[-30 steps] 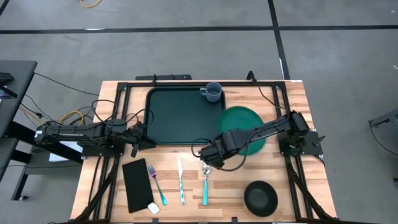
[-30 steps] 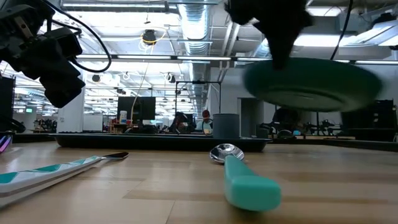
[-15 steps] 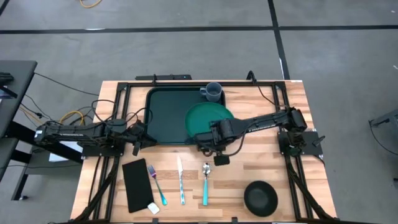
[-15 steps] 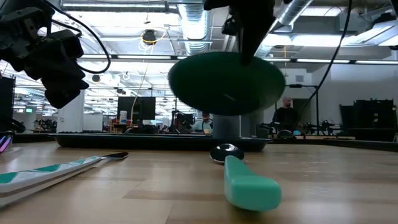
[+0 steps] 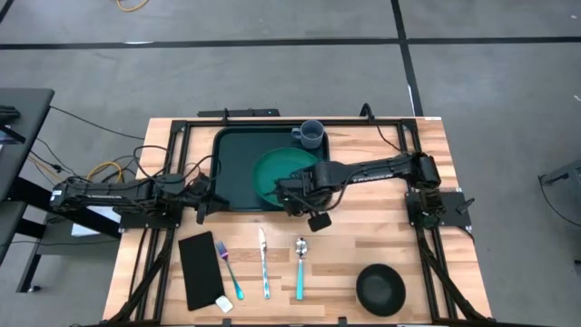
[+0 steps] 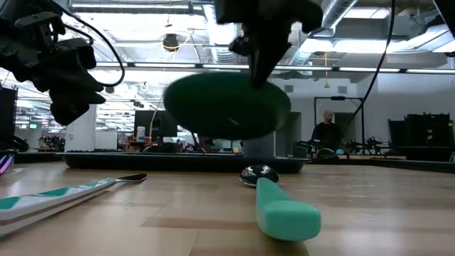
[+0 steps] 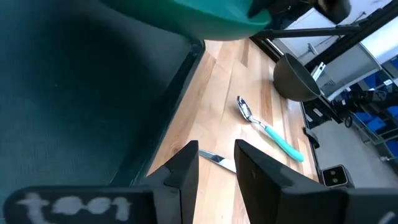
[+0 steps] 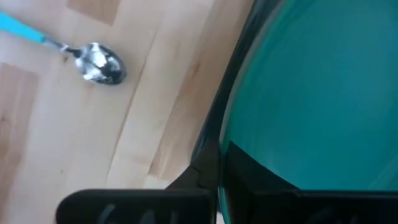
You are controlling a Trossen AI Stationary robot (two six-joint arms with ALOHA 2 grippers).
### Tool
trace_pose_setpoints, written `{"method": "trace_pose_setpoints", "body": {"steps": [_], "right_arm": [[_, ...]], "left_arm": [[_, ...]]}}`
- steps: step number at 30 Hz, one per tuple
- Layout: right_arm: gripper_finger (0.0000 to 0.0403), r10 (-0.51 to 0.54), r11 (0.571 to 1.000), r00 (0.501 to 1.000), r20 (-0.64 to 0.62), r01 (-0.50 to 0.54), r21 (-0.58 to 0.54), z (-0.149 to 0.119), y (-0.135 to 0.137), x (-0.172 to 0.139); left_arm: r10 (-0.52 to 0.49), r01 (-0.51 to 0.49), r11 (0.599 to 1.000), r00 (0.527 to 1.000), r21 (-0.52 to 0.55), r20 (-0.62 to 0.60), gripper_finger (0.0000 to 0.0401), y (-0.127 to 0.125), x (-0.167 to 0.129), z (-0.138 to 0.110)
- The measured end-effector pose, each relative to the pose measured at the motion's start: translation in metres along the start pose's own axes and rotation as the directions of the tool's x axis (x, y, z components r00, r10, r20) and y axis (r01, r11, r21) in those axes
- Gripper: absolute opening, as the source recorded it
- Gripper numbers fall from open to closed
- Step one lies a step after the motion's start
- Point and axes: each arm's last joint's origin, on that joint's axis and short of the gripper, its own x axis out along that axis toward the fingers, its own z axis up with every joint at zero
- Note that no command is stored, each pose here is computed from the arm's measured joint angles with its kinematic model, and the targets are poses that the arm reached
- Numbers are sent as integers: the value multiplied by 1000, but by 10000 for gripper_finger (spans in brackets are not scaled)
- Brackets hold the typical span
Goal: Set up tray
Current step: Put the green plate on the black serving tray to the bottom left of the gray mug
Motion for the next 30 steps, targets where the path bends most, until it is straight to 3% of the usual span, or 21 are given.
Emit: {"method": "trace_pose_setpoints", "body": {"steps": [12, 30], "right_arm": [[0, 48, 996, 996, -76, -42, 78, 7, -18, 59], [34, 105, 962, 992, -74, -83, 259, -1, -36, 68]], "left_arm": [[0, 0, 1000, 1000, -9, 0, 92, 0, 0, 0], [6, -6, 1000, 1000, -17, -9, 92, 1, 0, -1]]}}
